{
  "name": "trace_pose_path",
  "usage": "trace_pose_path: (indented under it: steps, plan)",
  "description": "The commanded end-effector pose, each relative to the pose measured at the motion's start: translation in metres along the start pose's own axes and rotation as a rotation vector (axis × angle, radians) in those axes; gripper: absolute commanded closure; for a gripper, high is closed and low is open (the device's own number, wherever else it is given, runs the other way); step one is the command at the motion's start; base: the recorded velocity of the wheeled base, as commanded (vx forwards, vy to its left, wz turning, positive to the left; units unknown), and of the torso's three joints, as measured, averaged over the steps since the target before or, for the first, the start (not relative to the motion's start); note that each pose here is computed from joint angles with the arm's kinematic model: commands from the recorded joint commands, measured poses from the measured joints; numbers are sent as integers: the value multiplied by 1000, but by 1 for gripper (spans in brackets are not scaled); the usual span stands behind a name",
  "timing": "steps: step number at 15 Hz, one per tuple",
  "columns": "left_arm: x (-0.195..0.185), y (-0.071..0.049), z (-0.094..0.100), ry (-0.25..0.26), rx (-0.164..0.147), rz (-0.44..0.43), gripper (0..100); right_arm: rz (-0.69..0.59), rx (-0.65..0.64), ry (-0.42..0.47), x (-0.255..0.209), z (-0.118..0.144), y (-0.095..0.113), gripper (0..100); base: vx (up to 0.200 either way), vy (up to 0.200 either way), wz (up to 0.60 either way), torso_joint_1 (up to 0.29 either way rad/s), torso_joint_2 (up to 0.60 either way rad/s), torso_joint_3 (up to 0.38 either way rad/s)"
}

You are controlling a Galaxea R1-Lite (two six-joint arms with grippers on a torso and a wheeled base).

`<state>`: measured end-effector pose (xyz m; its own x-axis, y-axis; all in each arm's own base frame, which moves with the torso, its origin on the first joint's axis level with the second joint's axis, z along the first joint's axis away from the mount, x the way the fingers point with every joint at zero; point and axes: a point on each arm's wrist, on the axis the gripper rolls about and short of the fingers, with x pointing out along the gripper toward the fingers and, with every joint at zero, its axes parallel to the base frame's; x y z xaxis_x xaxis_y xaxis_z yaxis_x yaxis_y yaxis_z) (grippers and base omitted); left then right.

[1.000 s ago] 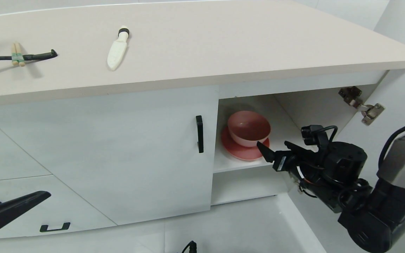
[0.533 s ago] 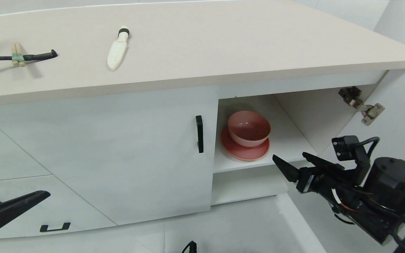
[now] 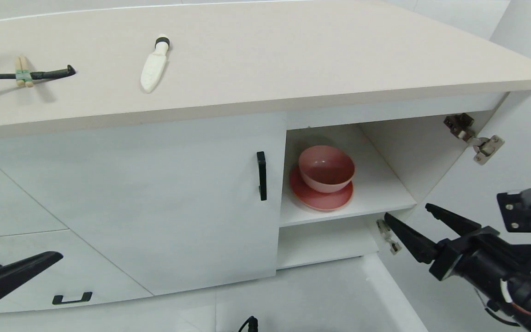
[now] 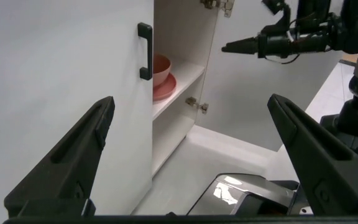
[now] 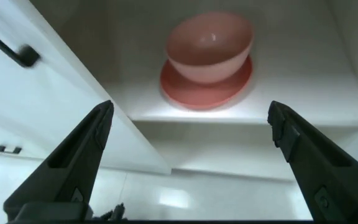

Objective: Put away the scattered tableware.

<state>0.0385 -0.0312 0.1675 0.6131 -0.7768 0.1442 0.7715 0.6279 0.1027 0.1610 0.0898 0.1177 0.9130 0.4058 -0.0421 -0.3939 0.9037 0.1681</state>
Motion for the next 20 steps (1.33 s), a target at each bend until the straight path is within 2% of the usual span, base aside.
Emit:
trace_pose_path:
  steps: [1,4,5,7,8,9,11,14,15,18,20]
  plan:
    - [-2,1,0,-1,9,39,0,11,3,-115,-19,21,0,0,0,0,0,0,0,0]
    - [-13,2,9,-63,66,181,0,-2,0,-105,-56,31,-3,0,0,0,0,0,0,0]
    - [-17,2,9,-70,83,241,0,-3,-1,-99,-69,32,-4,0,0,0,0,0,0,0]
    - [-24,1,17,-97,128,395,0,2,-4,-83,-90,30,-6,0,0,0,0,0,0,0]
    - [-31,-4,27,-128,167,489,0,23,-30,-78,-106,29,-7,0,0,0,0,0,0,0]
    - [-38,-11,31,-150,161,512,0,26,-54,-78,-116,29,-8,0,0,0,0,0,0,0]
    - [-50,-24,27,-160,141,517,0,21,-63,-80,-130,29,-9,0,0,0,0,0,0,0]
    - [-52,-25,9,-125,111,537,0,-13,-66,-44,-142,26,-12,0,0,0,0,0,0,0]
    - [-54,-27,3,-124,103,569,0,-48,-66,-52,-147,26,-14,0,0,0,0,0,0,0]
    - [-61,-32,-3,-152,112,671,0,-97,-73,-92,-161,23,-16,0,0,0,0,0,0,0]
    - [-64,-35,-7,-147,114,716,0,-113,-111,-103,-170,22,-16,0,0,0,0,0,0,0]
